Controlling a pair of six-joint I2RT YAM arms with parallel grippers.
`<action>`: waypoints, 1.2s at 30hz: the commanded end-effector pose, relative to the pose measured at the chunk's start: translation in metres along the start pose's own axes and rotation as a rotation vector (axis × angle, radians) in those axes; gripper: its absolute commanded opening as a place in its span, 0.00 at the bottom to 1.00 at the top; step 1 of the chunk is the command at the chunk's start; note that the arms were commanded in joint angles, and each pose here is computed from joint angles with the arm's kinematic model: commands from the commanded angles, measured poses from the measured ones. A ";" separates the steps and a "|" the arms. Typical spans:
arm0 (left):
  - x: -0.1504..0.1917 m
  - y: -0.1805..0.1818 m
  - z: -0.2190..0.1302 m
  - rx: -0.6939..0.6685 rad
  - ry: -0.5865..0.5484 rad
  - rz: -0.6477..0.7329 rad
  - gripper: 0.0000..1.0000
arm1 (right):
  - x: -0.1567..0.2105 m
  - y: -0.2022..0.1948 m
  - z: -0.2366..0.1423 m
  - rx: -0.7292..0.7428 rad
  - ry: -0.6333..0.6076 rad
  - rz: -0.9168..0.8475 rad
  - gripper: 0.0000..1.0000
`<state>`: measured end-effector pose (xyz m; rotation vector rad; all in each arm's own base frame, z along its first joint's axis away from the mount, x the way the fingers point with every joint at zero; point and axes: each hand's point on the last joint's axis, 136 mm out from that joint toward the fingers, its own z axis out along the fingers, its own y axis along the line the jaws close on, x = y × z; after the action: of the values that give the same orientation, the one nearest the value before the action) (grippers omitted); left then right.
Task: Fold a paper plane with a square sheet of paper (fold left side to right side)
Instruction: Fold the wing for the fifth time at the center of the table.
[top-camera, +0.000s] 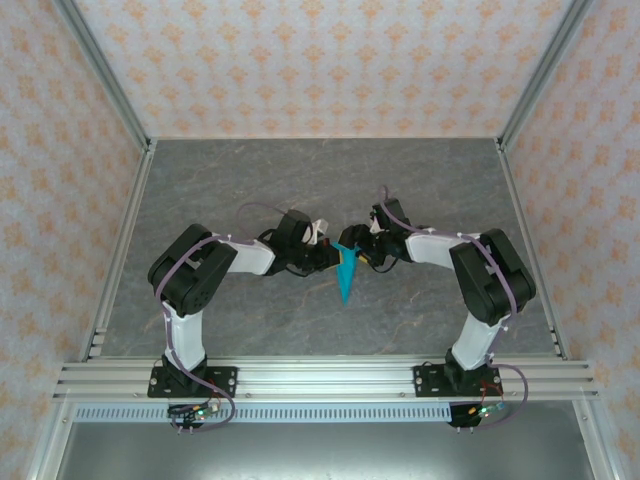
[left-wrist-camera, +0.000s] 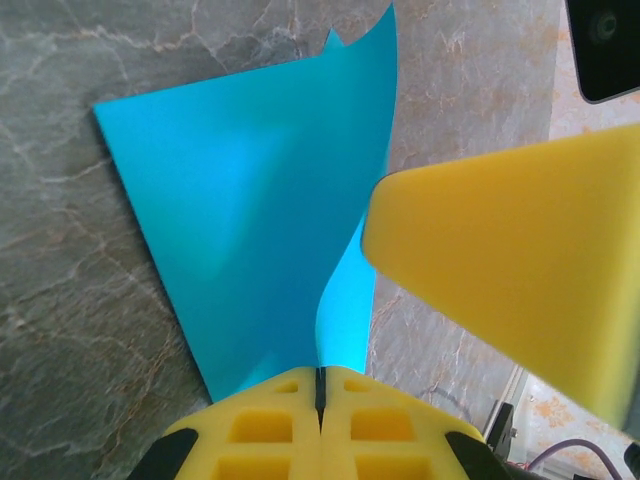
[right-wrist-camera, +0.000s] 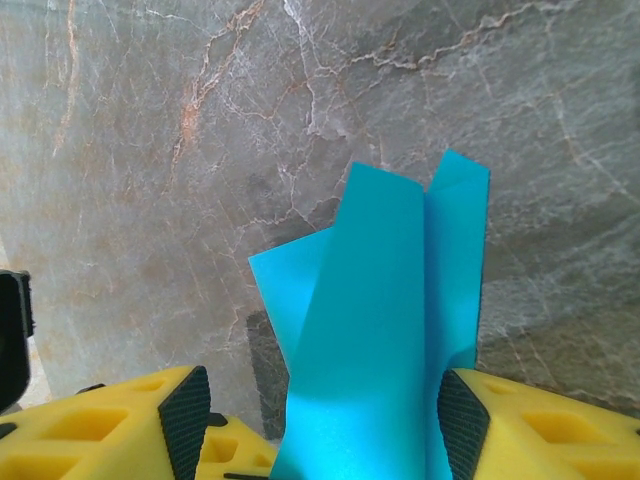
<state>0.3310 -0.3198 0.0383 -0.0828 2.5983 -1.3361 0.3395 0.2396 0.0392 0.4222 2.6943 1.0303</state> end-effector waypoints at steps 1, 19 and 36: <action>-0.011 0.000 -0.001 -0.017 -0.024 0.024 0.00 | 0.011 -0.019 0.006 0.083 0.038 0.003 0.66; -0.009 0.017 0.007 -0.049 -0.005 0.013 0.00 | 0.014 -0.020 0.007 0.091 0.049 -0.004 0.66; -0.004 0.033 0.009 -0.092 0.001 0.003 0.00 | 0.002 0.000 -0.012 0.051 -0.022 -0.044 0.66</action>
<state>0.3324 -0.3170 0.0214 -0.0728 2.6382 -1.3022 0.3387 0.2393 0.0408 0.3905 2.6970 1.0070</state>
